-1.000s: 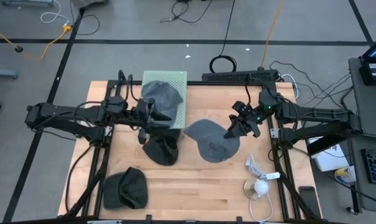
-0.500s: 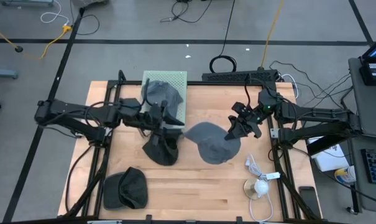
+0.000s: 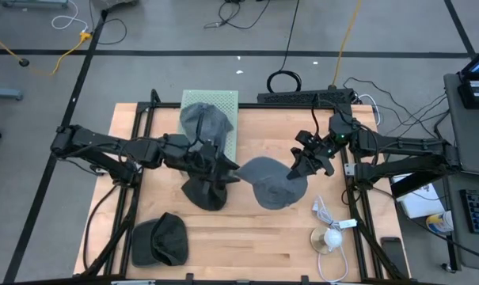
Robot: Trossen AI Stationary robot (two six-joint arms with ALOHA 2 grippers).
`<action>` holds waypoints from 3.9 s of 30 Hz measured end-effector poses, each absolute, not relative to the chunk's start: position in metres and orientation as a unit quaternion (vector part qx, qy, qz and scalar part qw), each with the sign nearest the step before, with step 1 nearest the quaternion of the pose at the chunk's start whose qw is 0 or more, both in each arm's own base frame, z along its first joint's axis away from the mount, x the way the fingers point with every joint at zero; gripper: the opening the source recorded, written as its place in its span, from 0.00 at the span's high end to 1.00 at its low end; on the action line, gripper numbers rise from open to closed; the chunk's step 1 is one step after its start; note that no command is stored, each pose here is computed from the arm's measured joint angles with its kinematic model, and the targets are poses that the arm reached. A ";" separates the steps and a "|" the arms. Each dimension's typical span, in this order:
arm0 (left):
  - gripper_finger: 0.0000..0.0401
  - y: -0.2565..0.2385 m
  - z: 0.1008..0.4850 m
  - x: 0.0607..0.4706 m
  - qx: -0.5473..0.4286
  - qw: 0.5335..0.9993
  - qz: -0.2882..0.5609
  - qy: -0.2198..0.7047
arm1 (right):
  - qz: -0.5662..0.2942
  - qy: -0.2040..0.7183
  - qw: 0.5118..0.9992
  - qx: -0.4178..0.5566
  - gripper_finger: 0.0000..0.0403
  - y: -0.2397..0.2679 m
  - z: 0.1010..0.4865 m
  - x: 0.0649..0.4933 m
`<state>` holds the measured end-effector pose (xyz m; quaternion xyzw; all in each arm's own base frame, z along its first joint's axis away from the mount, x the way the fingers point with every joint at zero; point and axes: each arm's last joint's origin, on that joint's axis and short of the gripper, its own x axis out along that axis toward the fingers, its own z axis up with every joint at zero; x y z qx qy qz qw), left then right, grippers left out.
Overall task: Pick & Place hat
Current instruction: Stack the gray cap on the gray cap on the shelf
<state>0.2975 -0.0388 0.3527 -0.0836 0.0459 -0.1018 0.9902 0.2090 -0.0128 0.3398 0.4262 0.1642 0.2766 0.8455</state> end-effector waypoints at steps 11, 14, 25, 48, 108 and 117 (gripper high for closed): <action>0.69 -0.038 0.354 0.298 -0.095 0.991 -0.083 0.038 | 0.276 0.164 0.845 0.427 0.96 -0.013 0.340 0.209; 0.78 -0.038 0.354 0.298 -0.095 0.991 -0.083 0.037 | 0.276 0.164 0.846 0.426 0.96 -0.013 0.340 0.209; 0.96 -0.038 0.352 0.297 -0.127 0.986 -0.097 0.052 | 0.273 0.164 0.845 0.429 0.94 -0.013 0.340 0.209; 0.98 -0.036 0.365 0.298 -0.373 0.925 -0.068 -0.001 | 0.283 0.006 0.913 0.292 0.47 -0.044 0.373 0.183; 0.98 -0.159 0.386 0.230 -0.301 0.894 0.294 -0.152 | -0.132 -0.049 0.910 0.390 0.50 0.026 0.308 0.275; 0.98 -0.160 0.385 0.233 -0.293 0.897 0.294 -0.153 | -0.096 -0.054 0.915 0.387 0.57 0.043 0.312 0.273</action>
